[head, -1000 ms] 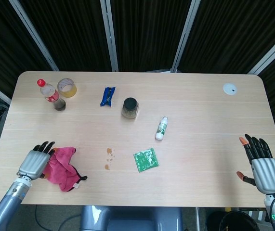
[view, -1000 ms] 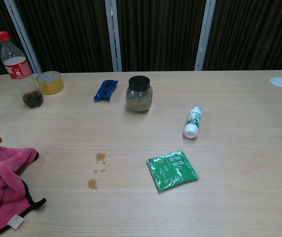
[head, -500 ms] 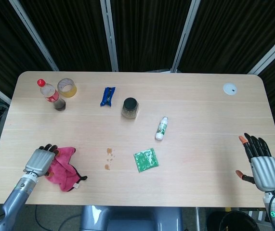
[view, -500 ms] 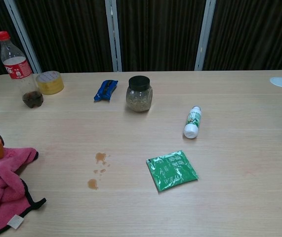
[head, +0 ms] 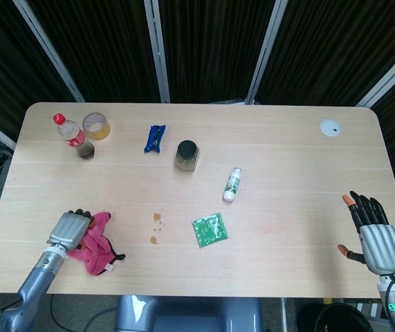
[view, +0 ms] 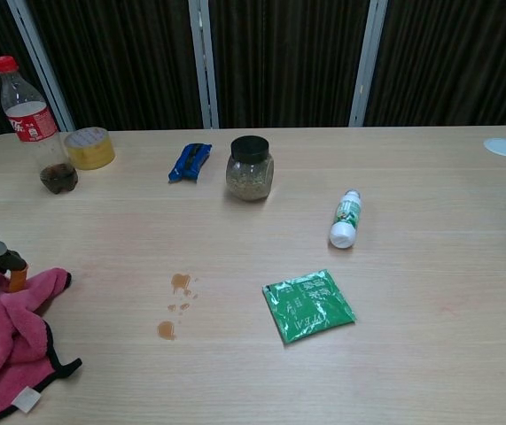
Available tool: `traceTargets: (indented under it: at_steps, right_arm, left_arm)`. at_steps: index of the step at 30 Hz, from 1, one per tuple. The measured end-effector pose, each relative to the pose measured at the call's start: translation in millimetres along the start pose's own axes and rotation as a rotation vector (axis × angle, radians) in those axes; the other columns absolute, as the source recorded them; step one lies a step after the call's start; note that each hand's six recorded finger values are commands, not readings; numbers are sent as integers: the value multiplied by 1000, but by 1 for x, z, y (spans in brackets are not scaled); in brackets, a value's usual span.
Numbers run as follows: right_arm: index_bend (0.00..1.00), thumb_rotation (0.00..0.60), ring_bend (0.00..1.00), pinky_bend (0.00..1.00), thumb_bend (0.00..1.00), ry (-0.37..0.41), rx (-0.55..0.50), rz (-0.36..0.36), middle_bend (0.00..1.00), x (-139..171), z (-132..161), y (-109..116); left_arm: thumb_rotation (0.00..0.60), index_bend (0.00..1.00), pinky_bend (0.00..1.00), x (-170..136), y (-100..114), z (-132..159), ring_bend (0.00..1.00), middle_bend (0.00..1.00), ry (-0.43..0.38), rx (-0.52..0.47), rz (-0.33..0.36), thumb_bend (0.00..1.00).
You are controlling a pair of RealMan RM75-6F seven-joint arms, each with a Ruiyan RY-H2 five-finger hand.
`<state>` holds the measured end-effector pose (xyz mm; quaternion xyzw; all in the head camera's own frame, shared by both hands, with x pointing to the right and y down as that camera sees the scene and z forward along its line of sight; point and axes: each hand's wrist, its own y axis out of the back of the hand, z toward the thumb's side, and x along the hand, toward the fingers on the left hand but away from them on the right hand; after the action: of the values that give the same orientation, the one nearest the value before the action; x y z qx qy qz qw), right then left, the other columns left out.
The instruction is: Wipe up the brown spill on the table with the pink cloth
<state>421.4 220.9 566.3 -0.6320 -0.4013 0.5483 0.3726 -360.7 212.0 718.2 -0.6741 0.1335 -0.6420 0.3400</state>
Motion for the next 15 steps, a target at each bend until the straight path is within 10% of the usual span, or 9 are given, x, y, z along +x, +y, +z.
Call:
traceTargets:
  at_steps: [15]
  right_arm:
    - [0,600,0,30,0,0,-4,-2,0,0,0,1]
  left_arm:
    - [600,788,594,11,78,24,516,609,-107,-179,264,571]
